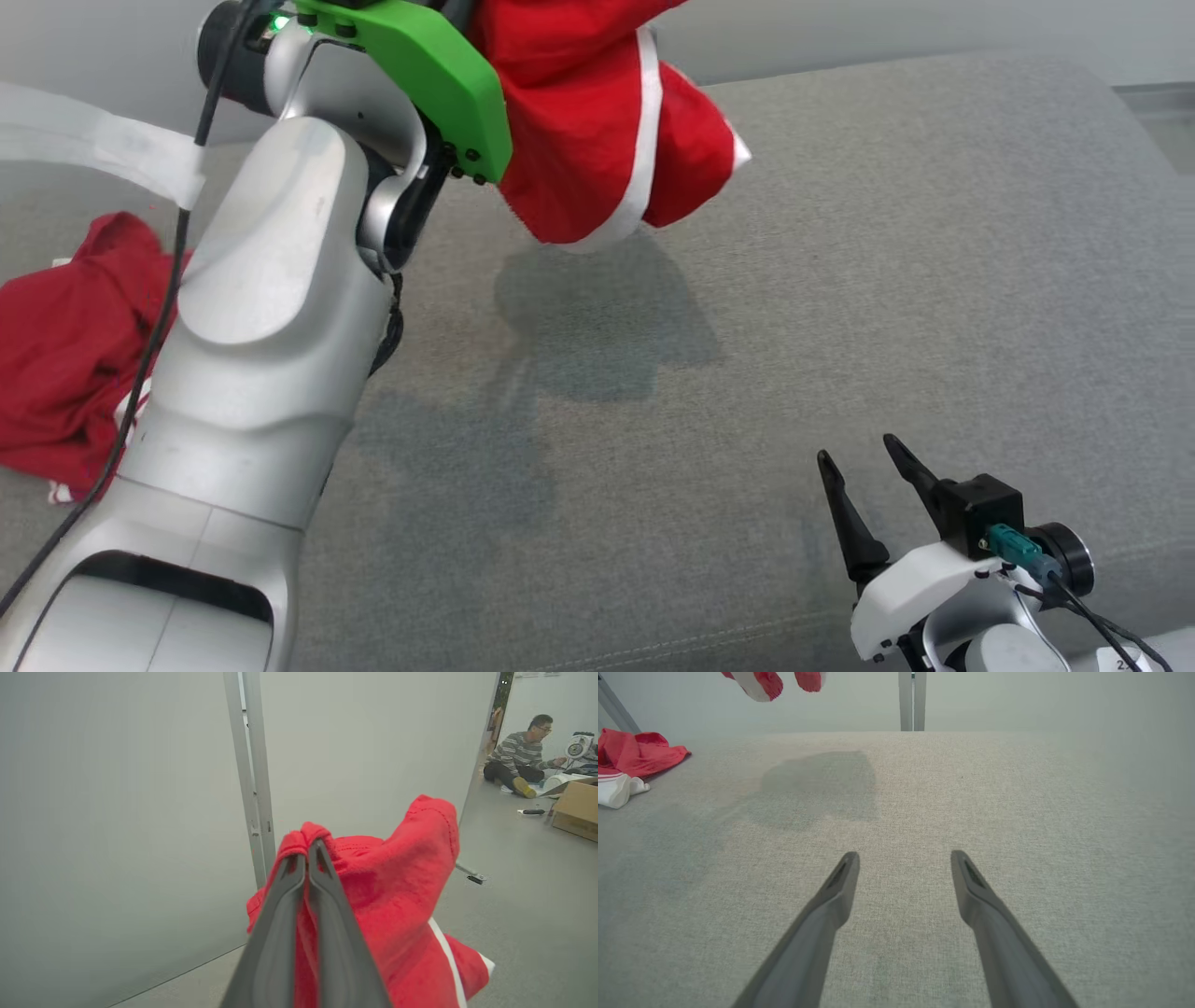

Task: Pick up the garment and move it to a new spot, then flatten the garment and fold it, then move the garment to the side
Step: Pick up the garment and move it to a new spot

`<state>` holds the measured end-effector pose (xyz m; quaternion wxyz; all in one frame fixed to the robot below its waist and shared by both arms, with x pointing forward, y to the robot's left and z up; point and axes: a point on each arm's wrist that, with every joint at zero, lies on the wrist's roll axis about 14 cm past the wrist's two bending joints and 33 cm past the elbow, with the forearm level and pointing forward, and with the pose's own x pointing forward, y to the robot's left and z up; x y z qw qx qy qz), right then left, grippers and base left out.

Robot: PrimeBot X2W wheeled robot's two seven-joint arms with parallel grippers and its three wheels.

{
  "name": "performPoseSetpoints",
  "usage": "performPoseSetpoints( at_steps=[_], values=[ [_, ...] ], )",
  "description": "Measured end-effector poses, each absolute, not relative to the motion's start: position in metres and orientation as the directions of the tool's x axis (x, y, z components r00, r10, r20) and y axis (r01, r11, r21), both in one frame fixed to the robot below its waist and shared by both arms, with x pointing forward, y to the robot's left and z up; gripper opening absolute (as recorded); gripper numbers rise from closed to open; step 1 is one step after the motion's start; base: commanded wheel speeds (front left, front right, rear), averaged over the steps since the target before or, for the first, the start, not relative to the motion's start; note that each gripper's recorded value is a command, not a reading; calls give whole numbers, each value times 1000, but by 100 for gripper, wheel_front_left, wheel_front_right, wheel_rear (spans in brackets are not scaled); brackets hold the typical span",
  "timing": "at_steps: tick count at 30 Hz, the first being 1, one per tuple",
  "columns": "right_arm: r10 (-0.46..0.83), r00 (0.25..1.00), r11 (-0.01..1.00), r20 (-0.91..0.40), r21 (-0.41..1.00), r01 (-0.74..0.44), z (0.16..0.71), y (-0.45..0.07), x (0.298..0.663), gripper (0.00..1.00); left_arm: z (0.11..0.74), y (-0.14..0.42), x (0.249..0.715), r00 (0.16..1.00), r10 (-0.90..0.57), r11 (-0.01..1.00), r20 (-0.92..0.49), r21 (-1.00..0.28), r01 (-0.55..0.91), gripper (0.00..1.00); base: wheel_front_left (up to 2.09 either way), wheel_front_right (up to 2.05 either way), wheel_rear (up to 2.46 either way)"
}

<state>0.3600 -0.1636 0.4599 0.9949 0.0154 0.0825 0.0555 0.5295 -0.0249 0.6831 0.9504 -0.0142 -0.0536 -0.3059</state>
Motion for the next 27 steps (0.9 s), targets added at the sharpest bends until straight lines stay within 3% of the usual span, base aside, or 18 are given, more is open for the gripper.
performPoseSetpoints(
  at_steps=[7,14,18,27],
  values=[
    [9,989,999,-147,36,-4,463,-197,349,100,669,-92,500,680,-717,672,154,-107,733,0,0,0,0],
    [-4,987,999,-162,47,12,456,-201,355,100,590,-110,484,638,-770,627,21,-161,762,0,0,0,0],
    [21,986,998,-163,58,-12,454,-193,362,100,558,-90,493,689,-722,689,-60,-150,709,0,0,0,0],
    [62,986,996,-157,74,-51,452,-180,369,100,498,17,514,841,-490,871,-228,-79,486,0,0,0,0]
  ],
)
